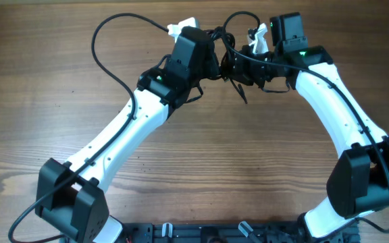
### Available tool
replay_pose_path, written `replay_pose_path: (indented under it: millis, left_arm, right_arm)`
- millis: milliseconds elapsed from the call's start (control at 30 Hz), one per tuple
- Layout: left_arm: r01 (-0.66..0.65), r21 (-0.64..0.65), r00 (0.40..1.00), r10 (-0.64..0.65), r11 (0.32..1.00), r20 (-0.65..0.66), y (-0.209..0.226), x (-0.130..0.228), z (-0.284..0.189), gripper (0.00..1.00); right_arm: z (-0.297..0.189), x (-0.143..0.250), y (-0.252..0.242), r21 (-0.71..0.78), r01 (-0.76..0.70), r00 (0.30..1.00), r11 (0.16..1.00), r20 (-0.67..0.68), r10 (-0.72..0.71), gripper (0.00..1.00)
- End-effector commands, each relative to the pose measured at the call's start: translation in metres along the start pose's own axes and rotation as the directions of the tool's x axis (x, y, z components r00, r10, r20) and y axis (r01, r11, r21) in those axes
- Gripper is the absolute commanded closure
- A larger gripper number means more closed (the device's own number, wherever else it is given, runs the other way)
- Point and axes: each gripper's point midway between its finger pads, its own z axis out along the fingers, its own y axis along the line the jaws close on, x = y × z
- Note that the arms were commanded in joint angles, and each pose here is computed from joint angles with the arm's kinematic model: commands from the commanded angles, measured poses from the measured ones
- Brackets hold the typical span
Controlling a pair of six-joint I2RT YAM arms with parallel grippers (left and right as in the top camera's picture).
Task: Untangle cables
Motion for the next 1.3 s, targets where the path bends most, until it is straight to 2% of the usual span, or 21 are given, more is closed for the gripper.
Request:
replay_pose_path:
  millis: [0, 200, 400, 767, 900, 1033, 1100, 1167, 1267]
  left_arm:
    - [0.028, 0.019, 0.999, -0.028, 0.999, 0.015, 0.009, -0.022, -0.02, 0.96]
    - [0.106, 0.301, 0.987, -0.064, 0.948, -0.145, -0.012, -0.031, -0.055, 0.96]
    - [0.175, 0.408, 0.969, -0.083, 0.896, -0.234, -0.006, -0.039, -0.07, 0.96]
    - [0.26, 0.507, 0.95, -0.124, 0.822, -0.286, 0.027, -0.069, -0.094, 0.96]
    - [0.192, 0.529, 0.965, -0.061, 0.826, -0.255, 0.04, -0.071, -0.099, 0.95]
    - [0.12, 0.49, 0.963, 0.018, 0.864, -0.269, 0.053, -0.051, -0.091, 0.91]
    - [0.092, 0.387, 0.96, 0.022, 0.917, -0.28, 0.068, -0.04, -0.079, 0.83]
    - [0.066, 0.319, 0.96, 0.027, 0.945, -0.278, 0.076, -0.034, -0.072, 0.57]
    - [0.034, 0.262, 0.963, 0.039, 0.965, -0.268, 0.079, -0.03, -0.066, 0.28]
  right_arm:
    - [-0.001, -0.006, 0.007, 0.009, 0.051, 0.998, 0.999, 0.025, -0.051, 0.96]
    - [-0.003, -0.019, -0.011, 0.118, 0.039, 0.994, 0.992, 0.094, -0.05, 0.96]
    - [-0.003, -0.019, -0.013, 0.129, 0.05, 0.993, 0.99, 0.097, -0.063, 0.96]
    - [-0.003, -0.019, -0.013, 0.129, 0.064, 0.993, 0.99, 0.095, -0.076, 0.96]
    - [-0.003, -0.019, -0.012, 0.126, 0.077, 0.992, 0.989, 0.09, -0.089, 0.96]
    - [-0.003, -0.018, -0.009, 0.113, 0.123, 0.988, 0.986, 0.078, -0.132, 0.96]
    - [-0.002, -0.016, -0.004, 0.088, 0.181, 0.98, 0.979, 0.065, -0.187, 0.96]
    - [-0.002, -0.015, -0.001, 0.075, 0.209, 0.975, 0.975, 0.06, -0.214, 0.96]
    - [-0.002, -0.015, 0.0, 0.072, 0.23, 0.97, 0.97, 0.057, -0.235, 0.96]
